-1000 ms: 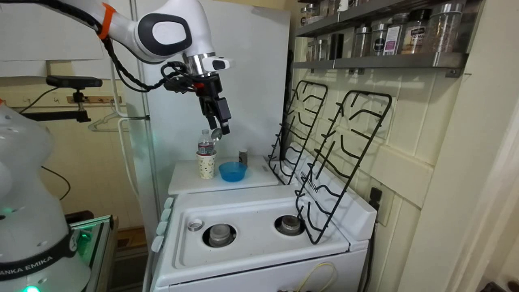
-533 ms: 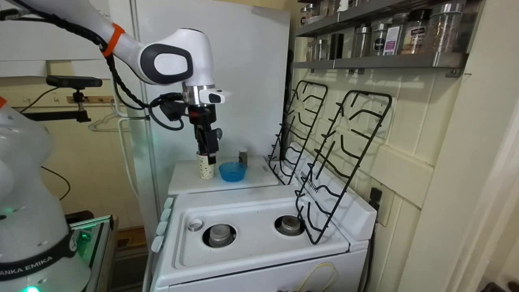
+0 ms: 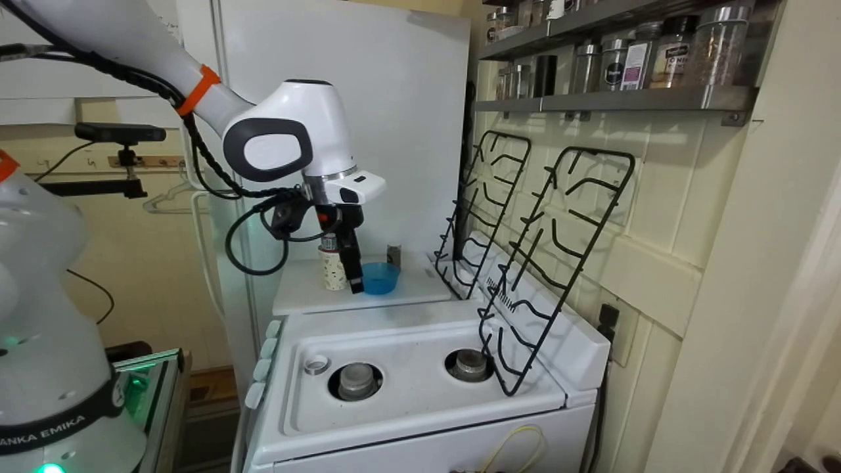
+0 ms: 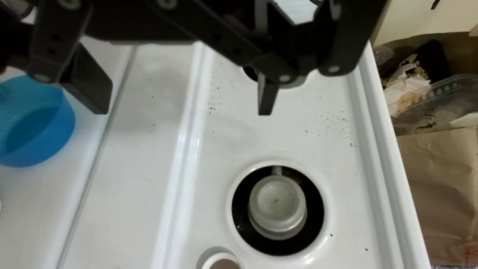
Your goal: Put the silver object in the bowl
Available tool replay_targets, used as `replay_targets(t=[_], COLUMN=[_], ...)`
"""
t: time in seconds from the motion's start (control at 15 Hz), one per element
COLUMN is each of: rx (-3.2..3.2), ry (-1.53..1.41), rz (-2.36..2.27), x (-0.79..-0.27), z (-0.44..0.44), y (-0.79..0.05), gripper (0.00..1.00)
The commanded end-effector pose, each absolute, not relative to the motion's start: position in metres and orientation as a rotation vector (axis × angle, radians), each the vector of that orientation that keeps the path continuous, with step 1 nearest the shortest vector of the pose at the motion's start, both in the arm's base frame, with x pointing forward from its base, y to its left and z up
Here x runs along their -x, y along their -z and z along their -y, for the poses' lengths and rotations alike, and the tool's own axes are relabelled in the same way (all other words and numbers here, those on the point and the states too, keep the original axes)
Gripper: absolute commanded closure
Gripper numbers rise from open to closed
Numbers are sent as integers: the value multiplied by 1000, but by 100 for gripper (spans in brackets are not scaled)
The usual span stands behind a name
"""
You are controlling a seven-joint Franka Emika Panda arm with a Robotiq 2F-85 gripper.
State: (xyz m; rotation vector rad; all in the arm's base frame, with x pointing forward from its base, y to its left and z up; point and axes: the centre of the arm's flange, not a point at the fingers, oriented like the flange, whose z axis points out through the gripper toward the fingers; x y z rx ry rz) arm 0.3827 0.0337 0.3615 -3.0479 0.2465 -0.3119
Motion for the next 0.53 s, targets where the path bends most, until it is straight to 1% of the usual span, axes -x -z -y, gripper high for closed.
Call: replay_targets(t=[0.0,0.2,0.47], rx=[3043,3038,2997], ry=[330,344,69], rz=[-270,-294,-292], x=[-385,-388,-385], z=[-32,-28,-30], y=[-363,-366,-306], gripper=[0,0,0])
